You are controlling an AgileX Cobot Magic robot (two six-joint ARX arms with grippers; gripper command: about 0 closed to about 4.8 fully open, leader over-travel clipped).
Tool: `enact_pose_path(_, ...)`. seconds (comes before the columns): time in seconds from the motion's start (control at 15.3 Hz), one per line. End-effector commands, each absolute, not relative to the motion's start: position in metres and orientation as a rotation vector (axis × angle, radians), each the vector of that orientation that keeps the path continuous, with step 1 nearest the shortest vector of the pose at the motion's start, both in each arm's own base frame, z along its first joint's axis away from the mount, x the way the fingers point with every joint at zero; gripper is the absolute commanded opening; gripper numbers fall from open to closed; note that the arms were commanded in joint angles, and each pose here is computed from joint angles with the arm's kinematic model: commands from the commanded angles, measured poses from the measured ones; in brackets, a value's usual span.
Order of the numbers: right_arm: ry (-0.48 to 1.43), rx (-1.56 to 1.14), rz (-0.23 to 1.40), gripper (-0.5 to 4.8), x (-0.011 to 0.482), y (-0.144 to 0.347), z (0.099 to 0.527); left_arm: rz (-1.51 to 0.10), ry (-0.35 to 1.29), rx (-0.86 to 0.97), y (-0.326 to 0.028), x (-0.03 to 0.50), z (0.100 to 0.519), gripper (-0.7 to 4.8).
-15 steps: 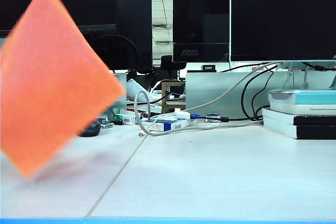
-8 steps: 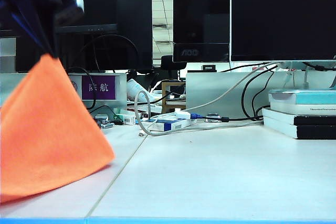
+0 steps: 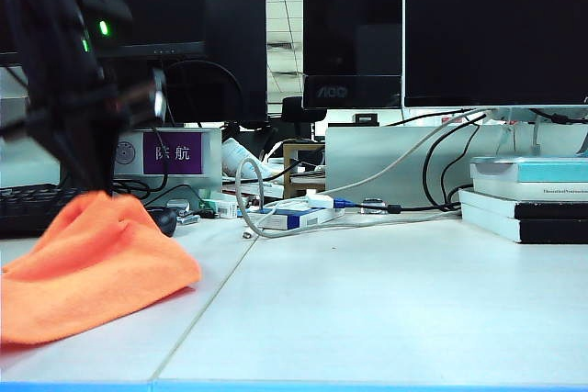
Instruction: Wipe the table from left to right using the rag.
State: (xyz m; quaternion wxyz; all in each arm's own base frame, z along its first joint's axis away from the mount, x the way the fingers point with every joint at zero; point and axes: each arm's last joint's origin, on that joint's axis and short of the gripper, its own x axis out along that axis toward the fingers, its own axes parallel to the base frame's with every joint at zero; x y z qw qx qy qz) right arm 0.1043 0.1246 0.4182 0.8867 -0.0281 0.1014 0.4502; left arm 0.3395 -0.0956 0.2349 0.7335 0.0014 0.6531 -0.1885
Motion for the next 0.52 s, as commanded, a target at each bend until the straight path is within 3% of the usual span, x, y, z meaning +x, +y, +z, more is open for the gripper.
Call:
enact_pose_path(0.07,0.182,-0.05,0.945,-0.01,0.103,0.124,0.422,-0.399,1.439,-0.003,-0.097,0.342,0.232,-0.02)
enact_pose_path(0.13,0.182,-0.05,0.945,-0.01,0.103,0.124,0.422,-0.406,1.434,-0.012,-0.097,0.343,0.233,0.05)
enact_pose_path(0.2,0.182,-0.05,0.945,-0.01,0.103,0.124,0.422,-0.398,1.434,-0.023,-0.097,0.343,0.235,0.84)
enact_pose_path(0.26,0.182,-0.049,0.949,-0.01,0.103,0.124,0.422,-0.394,1.439,-0.03,-0.097,0.342,0.239,2.62)
enact_pose_path(0.52,0.184,-0.049,0.963,-0.01,0.103,0.125,0.422,-0.396,1.378,-0.057,-0.094,0.331,0.263,2.75)
